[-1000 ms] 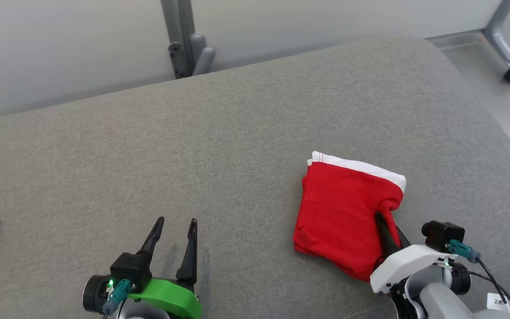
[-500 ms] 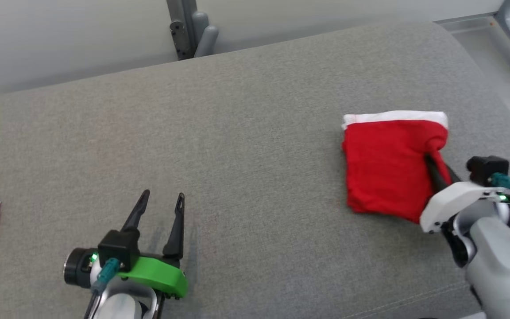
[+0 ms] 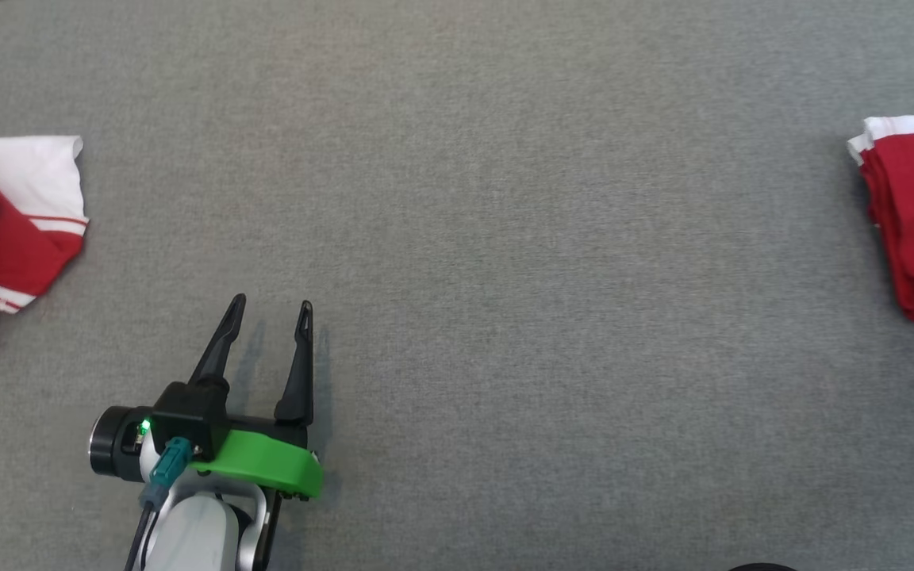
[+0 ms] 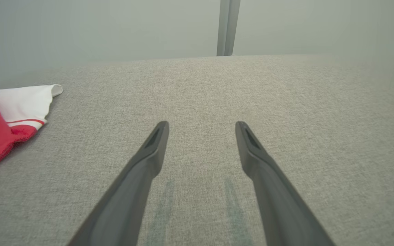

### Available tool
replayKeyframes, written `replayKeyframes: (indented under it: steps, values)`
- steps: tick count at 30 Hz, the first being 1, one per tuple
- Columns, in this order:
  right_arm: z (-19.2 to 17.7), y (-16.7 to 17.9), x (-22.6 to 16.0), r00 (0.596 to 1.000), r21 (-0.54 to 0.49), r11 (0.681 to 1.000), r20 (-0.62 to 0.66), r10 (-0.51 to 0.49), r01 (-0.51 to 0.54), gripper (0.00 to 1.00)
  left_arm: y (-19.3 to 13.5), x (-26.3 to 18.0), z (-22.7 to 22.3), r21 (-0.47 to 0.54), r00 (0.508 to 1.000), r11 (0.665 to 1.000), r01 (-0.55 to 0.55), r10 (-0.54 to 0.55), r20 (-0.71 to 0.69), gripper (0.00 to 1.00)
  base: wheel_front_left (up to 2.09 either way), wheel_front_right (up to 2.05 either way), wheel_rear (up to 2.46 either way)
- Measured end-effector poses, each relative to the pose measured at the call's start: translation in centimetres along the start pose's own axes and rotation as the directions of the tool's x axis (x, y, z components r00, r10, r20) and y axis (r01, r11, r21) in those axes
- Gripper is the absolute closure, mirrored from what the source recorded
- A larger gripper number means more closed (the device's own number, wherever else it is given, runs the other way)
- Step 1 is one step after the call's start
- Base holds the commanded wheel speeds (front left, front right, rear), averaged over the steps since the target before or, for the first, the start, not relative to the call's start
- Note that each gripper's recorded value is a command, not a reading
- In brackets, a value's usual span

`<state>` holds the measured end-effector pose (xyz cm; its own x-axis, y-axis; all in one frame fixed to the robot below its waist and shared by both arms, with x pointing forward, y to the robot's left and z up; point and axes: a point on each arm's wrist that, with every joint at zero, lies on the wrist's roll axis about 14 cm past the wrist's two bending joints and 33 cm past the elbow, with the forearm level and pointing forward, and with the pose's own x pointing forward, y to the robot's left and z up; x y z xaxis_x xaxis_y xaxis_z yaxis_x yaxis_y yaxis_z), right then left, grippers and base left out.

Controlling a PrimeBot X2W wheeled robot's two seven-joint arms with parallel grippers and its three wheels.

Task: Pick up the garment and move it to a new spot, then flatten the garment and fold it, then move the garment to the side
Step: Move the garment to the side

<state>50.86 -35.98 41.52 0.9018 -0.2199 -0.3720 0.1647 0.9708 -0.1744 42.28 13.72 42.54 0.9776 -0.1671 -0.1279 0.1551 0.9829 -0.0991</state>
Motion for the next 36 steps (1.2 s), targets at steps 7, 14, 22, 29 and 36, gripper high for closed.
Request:
replayKeyframes:
  steps: [7,14,22,29,36]
  values:
    - [0.1,-1.8,2.9,0.999,-0.078,0.996,-0.024,-0.043,0.041,1.0,2.2,-0.7,-1.7,0.013,0.997,0.998,-0.062,0.063,-0.052,0.0,0.0,0.0,0.0]
    - [0.9,-3.7,3.9,0.995,-0.092,0.991,-0.005,-0.099,0.098,0.0,3.5,-1.4,-2.7,0.021,0.991,0.995,-0.102,0.104,-0.084,0.0,0.0,0.0,0.0]
    - [3.8,-5.0,2.6,0.985,-0.086,0.985,0.103,-0.138,0.147,0.0,3.2,-1.5,-1.9,0.02,0.993,0.995,-0.096,0.097,-0.063,0.0,0.0,0.0,0.0]
    - [9.7,5.3,1.4,0.946,-0.086,0.995,0.315,0.072,-0.047,0.0,2.9,-2.1,-1.1,0.001,0.993,0.994,-0.105,0.105,-0.044,0.0,0.0,0.0,0.0]
    - [9.6,14.7,-3.5,0.892,0.02,0.964,0.385,0.237,-0.265,0.0,3.2,-2.9,0.3,-0.032,0.99,0.989,-0.143,0.143,-0.006,0.0,0.0,0.0,0.0]
